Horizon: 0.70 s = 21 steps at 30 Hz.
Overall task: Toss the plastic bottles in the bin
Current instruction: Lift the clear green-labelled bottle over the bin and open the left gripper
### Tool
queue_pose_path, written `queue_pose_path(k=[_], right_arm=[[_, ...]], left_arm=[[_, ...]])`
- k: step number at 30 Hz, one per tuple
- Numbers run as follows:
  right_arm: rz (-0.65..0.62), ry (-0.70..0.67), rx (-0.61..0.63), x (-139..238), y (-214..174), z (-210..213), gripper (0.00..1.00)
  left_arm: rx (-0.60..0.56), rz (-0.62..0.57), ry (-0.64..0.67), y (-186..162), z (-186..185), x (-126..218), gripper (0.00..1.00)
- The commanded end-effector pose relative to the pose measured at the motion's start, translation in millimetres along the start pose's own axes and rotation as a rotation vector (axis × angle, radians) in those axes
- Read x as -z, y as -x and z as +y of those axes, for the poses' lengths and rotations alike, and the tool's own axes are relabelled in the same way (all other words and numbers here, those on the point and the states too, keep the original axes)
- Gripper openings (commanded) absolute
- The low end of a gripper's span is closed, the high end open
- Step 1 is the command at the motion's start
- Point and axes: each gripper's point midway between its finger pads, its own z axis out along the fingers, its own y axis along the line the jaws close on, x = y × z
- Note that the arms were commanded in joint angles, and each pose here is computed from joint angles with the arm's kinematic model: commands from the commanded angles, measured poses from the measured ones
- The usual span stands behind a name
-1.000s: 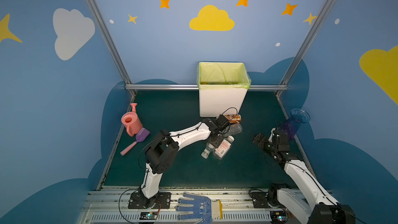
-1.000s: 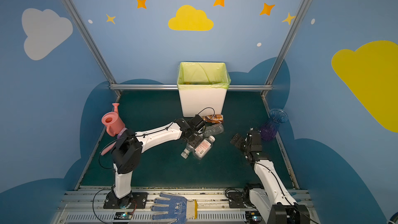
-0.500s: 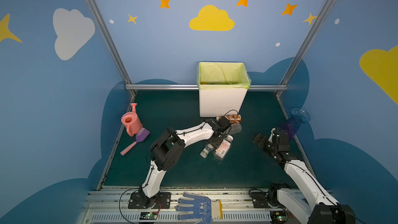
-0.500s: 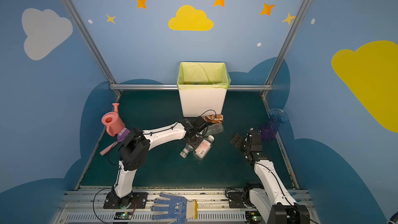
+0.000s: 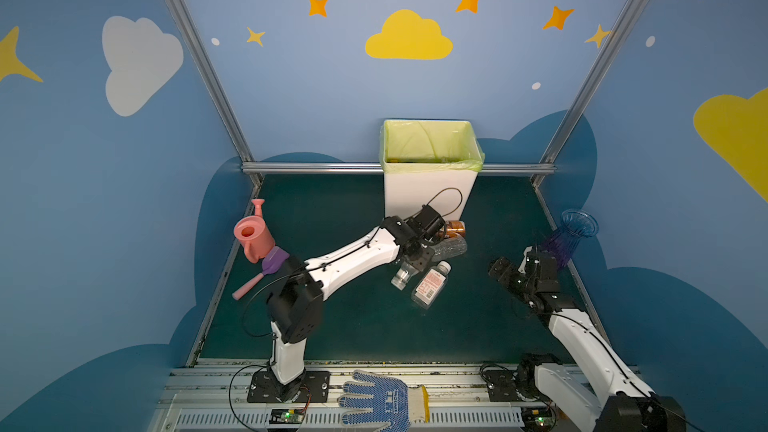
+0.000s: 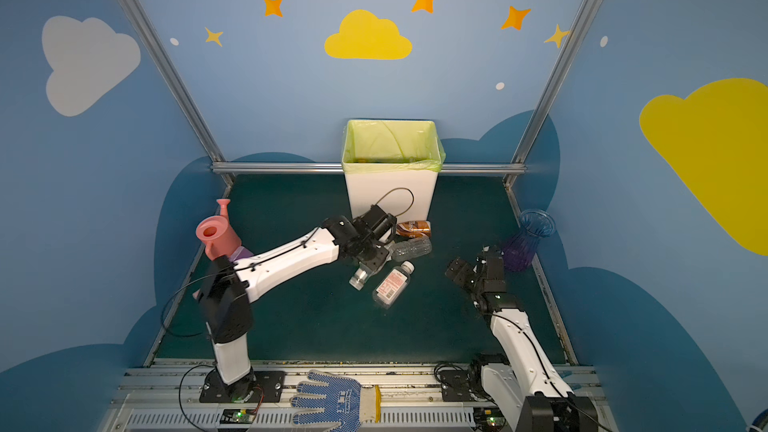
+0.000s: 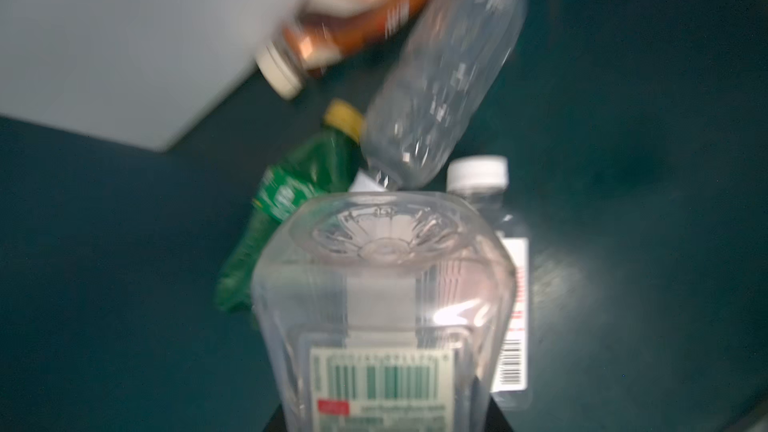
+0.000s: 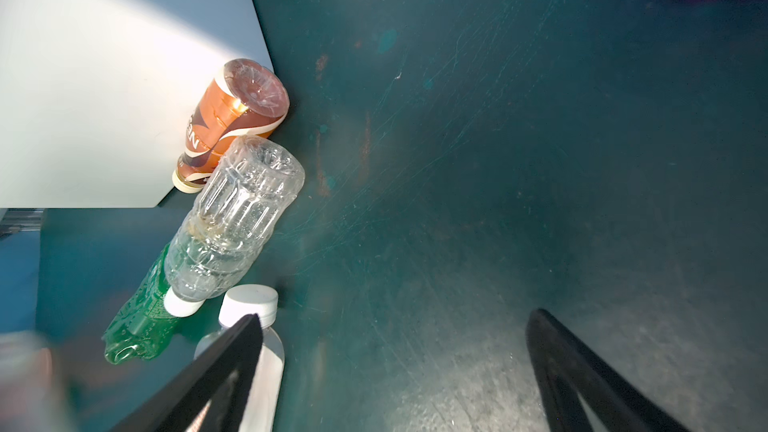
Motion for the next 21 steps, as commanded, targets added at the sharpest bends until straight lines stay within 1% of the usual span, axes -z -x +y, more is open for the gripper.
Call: queue_pose_path(k=[1,4,5,8,10,12,14,16,18,19,21], right_arm=[[-0.021,0.014,0.0,1.6,9.0,5.8,0.98],[-0.024,0.032,0.004,2.6,13.4,12.0,0.98],[-0.027,0.037,0.006,3.6,15.5,14.0,0.98],[-0.035,0.05,0.006,6.3,19.4,18.5,0.98],[-0.039,0.056,0.007,8.4,20.6,20.4,0.98],[-0.043,0.06,0.006,10.9,21.3,21.4,0.98],[-0.046,0.065,0.008,13.8,21.0,21.9,0.98],[-0.049,0.072,0.009,16.4,20.3,22.6,0.98],[-0.053,0.078,0.002,17.8,19.4,22.5,0.98],[-0.058,0.081,-0.001,18.2,19.7,22.5,0.98],[-0.063,0.085,-0.002,19.4,20.8,23.4,0.98]], left_arm=[[-0.013,-0.363,0.094,75.5,32.4,113.3,0.4],[-0.015,-0.7,0.178,128.8,65.4,212.1,0.44],[0.014,-0.819,0.181,144.1,78.9,247.9,0.45],[0.111,-1.102,0.122,175.0,114.7,335.1,0.45],[0.129,-1.217,0.106,189.0,127.6,370.6,0.45],[0.133,-1.282,0.098,205.1,134.6,386.4,0.47],[0.167,-1.263,0.049,225.4,142.2,369.5,0.47],[0.21,-1.193,-0.017,244.0,147.5,332.3,0.49],[0.255,-1.09,-0.038,259.7,153.4,277.2,0.52],[0.282,-1.024,-0.048,266.8,156.4,237.0,0.54],[0.328,-0.93,-0.066,271.7,160.2,179.8,0.58]])
